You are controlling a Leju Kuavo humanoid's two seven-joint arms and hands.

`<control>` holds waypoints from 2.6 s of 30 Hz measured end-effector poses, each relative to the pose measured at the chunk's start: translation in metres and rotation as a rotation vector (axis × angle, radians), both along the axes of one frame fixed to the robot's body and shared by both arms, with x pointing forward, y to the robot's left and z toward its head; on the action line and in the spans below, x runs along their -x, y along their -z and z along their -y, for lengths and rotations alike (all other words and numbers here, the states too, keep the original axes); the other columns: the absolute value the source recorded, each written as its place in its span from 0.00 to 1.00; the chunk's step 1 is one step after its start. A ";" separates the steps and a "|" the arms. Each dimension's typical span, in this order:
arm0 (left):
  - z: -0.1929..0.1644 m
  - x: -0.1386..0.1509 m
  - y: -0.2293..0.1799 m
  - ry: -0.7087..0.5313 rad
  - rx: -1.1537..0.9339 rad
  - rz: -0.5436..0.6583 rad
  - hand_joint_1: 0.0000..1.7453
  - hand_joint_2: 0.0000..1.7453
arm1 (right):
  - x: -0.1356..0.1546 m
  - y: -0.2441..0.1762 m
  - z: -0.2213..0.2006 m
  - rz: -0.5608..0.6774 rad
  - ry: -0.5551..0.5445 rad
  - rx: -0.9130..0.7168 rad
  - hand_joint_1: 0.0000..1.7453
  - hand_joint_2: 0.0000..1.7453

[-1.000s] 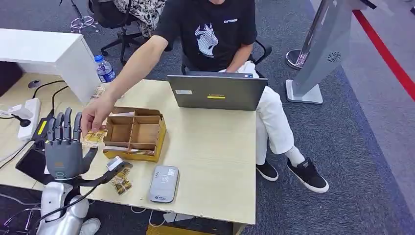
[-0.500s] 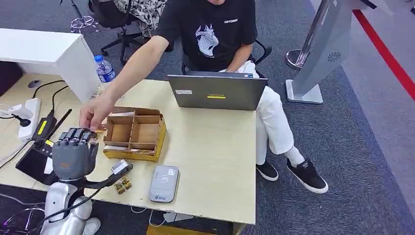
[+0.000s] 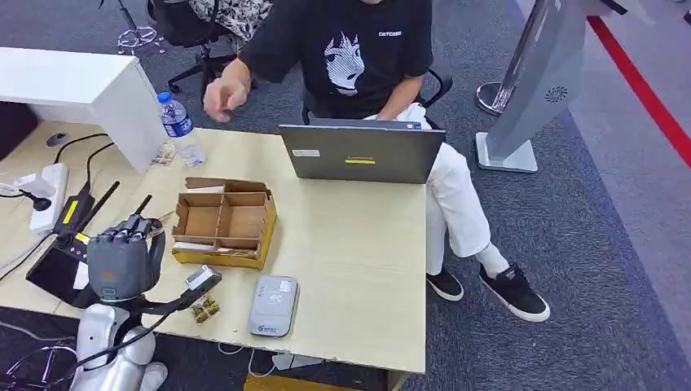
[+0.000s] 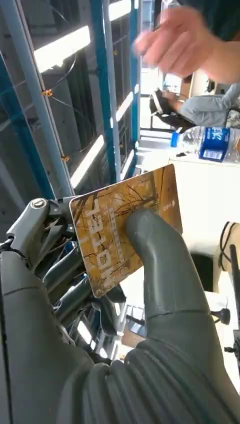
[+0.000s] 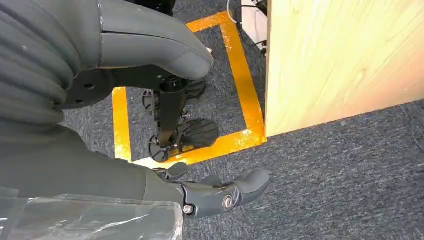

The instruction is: Pass the card to the sensor for recognition and then transmit it.

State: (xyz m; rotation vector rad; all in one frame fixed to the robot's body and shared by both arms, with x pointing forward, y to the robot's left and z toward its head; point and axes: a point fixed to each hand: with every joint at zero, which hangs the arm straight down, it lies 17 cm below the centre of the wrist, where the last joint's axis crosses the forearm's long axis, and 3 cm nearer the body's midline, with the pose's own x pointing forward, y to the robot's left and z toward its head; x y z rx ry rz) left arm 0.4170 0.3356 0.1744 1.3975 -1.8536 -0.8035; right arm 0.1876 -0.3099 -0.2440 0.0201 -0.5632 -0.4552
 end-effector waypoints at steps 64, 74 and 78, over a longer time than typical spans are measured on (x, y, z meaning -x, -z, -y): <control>0.174 0.048 0.148 0.499 0.148 -0.518 1.00 1.00 | -0.012 -0.003 -0.012 0.009 -0.030 -0.005 0.00 1.00; 0.174 0.041 0.140 0.484 0.128 -0.478 1.00 1.00 | -0.015 -0.004 -0.012 0.010 -0.032 -0.005 0.00 1.00; 0.174 0.038 0.127 0.480 0.132 -0.436 1.00 1.00 | -0.015 -0.004 -0.012 0.010 -0.029 -0.004 0.00 1.00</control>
